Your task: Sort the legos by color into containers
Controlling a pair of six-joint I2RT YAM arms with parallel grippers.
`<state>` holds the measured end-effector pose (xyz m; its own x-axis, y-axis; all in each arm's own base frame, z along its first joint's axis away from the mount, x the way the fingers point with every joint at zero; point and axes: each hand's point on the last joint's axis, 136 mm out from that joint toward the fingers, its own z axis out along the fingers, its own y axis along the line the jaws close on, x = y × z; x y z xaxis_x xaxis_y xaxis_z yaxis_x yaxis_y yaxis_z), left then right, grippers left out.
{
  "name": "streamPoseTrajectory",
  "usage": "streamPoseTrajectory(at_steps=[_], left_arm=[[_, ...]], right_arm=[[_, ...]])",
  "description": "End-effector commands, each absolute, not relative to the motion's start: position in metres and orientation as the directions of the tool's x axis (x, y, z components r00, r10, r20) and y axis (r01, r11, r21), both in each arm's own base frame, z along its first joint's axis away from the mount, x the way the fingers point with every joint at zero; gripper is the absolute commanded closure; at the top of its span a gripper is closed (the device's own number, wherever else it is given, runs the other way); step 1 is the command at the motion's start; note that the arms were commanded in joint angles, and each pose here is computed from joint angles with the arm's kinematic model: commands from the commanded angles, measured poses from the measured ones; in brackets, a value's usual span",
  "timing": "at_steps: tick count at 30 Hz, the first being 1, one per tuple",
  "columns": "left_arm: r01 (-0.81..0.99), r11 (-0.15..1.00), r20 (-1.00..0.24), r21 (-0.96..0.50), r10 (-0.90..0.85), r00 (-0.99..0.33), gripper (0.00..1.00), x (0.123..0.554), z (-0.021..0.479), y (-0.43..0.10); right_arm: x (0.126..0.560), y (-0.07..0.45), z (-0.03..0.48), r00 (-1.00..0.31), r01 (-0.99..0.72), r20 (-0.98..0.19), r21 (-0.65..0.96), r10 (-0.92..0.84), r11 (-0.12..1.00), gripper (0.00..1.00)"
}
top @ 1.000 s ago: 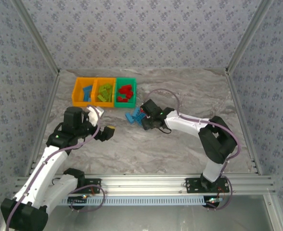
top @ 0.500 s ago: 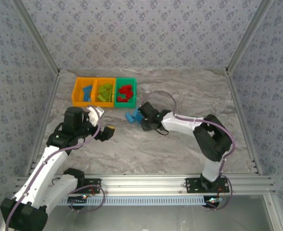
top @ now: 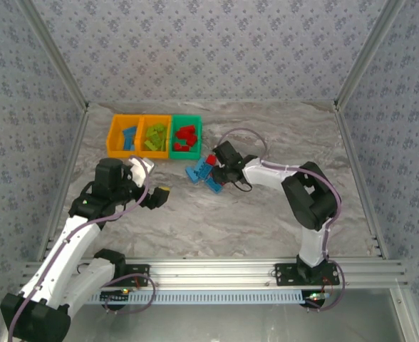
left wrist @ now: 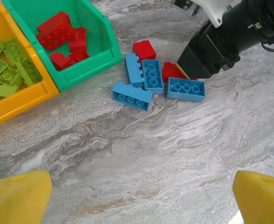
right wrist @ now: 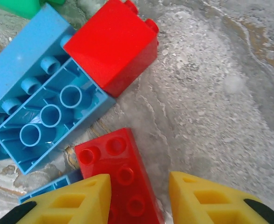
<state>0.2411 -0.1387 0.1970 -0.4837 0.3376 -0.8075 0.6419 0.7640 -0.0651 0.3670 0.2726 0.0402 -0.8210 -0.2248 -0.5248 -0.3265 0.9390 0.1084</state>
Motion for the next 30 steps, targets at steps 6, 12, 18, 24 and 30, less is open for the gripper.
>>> streamPoseTrajectory(at_steps=[6,12,18,24,30], left_arm=[[0.654,0.756,-0.819,-0.041,0.349,-0.456,0.01,0.24,0.208,-0.14],[0.653,0.757,-0.818,-0.043,0.348,-0.458,0.01,0.241,0.208,-0.14],[0.65,0.759,-0.813,-0.041,0.352,-0.463,0.01,0.241,0.206,-0.139],[0.646,0.763,-0.815,-0.03,0.356,-0.458,0.01,0.241,0.207,-0.138],[0.651,0.758,-0.813,-0.038,0.355,-0.462,0.01,0.241,0.207,-0.139]], right_arm=[[0.35,0.195,0.004,-0.916,-0.045,-0.398,0.004,-0.04,0.999,0.63],[0.34,0.18,0.024,-0.899,-0.038,-0.438,0.034,-0.019,0.999,0.59],[0.353,0.206,0.048,-0.895,-0.114,-0.442,0.095,-0.06,0.989,0.45],[0.349,0.207,0.018,-0.917,-0.105,-0.394,0.077,-0.067,0.991,0.4],[0.342,0.209,0.001,-0.928,-0.118,-0.362,0.06,-0.089,0.991,0.57]])
